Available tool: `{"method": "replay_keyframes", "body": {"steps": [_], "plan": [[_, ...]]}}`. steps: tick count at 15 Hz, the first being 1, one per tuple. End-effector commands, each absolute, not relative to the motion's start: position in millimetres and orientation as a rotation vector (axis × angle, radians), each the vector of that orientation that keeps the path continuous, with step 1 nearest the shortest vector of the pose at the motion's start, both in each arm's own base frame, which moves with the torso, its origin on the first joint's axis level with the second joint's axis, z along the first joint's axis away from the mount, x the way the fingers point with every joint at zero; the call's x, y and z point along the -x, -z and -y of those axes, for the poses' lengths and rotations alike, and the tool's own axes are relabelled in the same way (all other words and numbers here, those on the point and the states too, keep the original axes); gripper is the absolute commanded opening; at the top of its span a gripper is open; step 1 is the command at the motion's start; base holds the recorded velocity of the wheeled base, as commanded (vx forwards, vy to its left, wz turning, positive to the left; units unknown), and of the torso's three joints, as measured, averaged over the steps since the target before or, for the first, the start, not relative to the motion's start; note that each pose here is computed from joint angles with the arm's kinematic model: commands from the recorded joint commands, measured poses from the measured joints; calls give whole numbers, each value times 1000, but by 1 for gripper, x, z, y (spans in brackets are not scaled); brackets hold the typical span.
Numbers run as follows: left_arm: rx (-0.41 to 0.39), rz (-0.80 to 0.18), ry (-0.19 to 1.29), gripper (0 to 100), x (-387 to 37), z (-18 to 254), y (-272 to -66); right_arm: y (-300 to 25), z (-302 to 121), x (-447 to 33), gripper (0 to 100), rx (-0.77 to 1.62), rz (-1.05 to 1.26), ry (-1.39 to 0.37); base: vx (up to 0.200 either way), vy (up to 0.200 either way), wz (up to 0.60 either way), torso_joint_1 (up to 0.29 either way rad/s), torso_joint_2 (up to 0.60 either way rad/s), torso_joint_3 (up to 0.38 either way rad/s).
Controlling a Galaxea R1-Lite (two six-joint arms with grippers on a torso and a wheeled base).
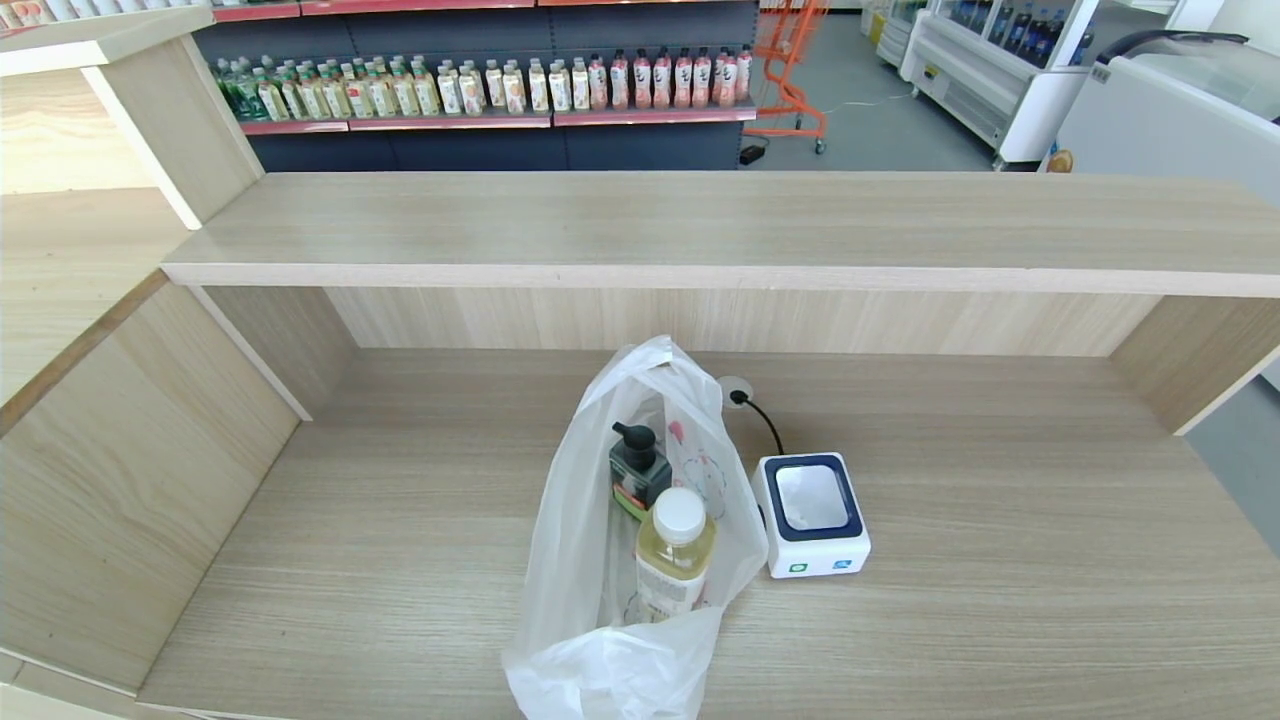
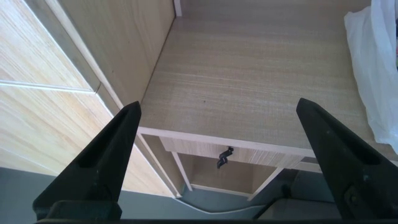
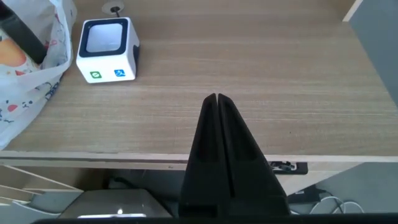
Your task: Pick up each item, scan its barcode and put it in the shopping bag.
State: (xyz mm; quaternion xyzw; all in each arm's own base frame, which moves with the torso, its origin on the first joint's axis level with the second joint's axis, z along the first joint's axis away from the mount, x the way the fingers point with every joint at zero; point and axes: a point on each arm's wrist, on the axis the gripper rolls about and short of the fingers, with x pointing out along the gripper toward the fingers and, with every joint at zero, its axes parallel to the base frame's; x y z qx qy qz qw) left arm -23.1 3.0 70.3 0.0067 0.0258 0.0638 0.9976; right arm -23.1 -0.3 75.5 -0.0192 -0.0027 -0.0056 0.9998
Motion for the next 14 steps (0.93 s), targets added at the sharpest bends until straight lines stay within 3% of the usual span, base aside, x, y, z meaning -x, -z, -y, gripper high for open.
{"method": "replay_keyframes", "body": {"steps": [1,3,14], "plan": [[-16,-51,-129,100,23,-3,-70,-76,0,23,0,38,1,11,0,-200,0,2,-2,7],[-14,-51,-129,100,23,-3,-70,-76,0,23,0,37,1,11,0,-200,0,5,-5,7],[-13,-53,-129,100,23,-3,-70,-76,0,23,0,35,1,11,0,0,0,0,0,0]]}}
